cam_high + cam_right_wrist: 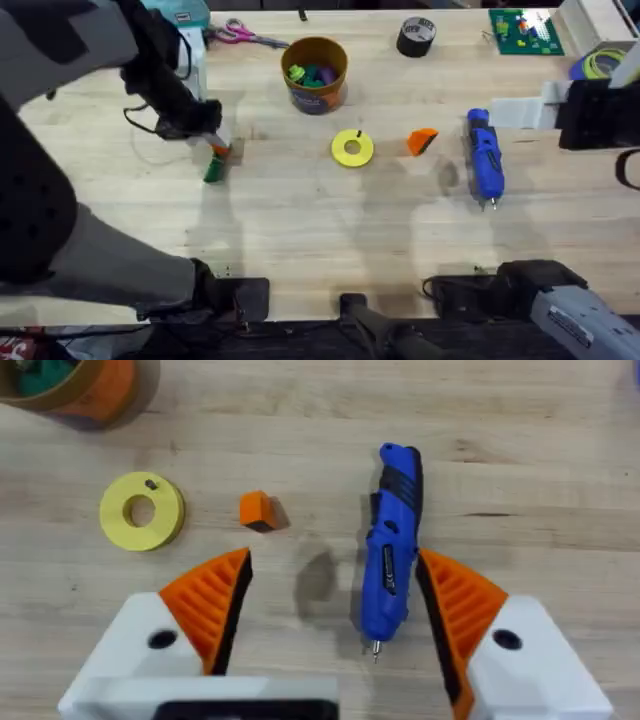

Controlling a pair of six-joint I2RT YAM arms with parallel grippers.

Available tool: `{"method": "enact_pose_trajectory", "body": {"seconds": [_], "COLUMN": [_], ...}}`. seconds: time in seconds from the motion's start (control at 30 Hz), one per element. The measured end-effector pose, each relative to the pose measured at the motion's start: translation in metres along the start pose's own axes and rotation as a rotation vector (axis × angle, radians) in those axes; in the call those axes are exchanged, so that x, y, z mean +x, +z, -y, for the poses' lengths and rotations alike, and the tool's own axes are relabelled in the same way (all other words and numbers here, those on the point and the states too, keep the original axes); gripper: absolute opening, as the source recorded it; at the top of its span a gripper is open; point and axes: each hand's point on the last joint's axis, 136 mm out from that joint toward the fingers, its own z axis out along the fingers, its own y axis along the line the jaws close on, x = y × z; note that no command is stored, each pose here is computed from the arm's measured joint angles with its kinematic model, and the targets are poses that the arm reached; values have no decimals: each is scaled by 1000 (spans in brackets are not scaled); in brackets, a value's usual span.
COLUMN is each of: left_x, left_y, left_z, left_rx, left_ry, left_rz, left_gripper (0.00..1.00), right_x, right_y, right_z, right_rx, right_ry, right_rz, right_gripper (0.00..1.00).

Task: Pick up the gripper from the table and insert it into the empty holder that is missing its gripper. Then pick up a screw, insert it into the mounting hole, and use the screwdriver to tighten it. Finally, clean up the table by picking up the vegetable and placing it into the bucket.

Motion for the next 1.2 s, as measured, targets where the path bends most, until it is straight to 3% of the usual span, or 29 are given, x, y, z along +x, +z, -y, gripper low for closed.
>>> {"method": "enact_pose_trajectory", "body": {"seconds": [0.17, 0.27, 0.4, 0.53, 0.77, 1.03, 1.07, 1.2], "left_x": [-11, -11, 1, 18, 36, 38, 38, 38], "left_y": [-45, -84, -134, -165, -191, -194, -194, -194], "left_z": [8, 18, 30, 36, 42, 42, 42, 42], "left_rx": [-18, -35, -56, -72, -87, -89, -89, -89], "left_ry": [29, 62, 93, 108, 122, 123, 125, 124], "left_rz": [142, 270, 430, 540, 646, 655, 655, 655], "left_gripper": [4, 4, 4, 4, 4, 4, 33, 669], "right_x": [0, 0, 0, 1, 0, 1, 1, 1], "right_y": [0, 0, 0, 0, 0, 0, 0, 0], "right_z": [0, 0, 0, 0, 0, 0, 0, 0], "right_rx": [0, 0, 0, 0, 0, 0, 0, 0], "right_ry": [0, 0, 0, 0, 0, 0, 0, 0], "right_rz": [0, 0, -2, -2, -2, -3, -3, -3], "right_gripper": [996, 996, 996, 996, 996, 996, 996, 996]}}
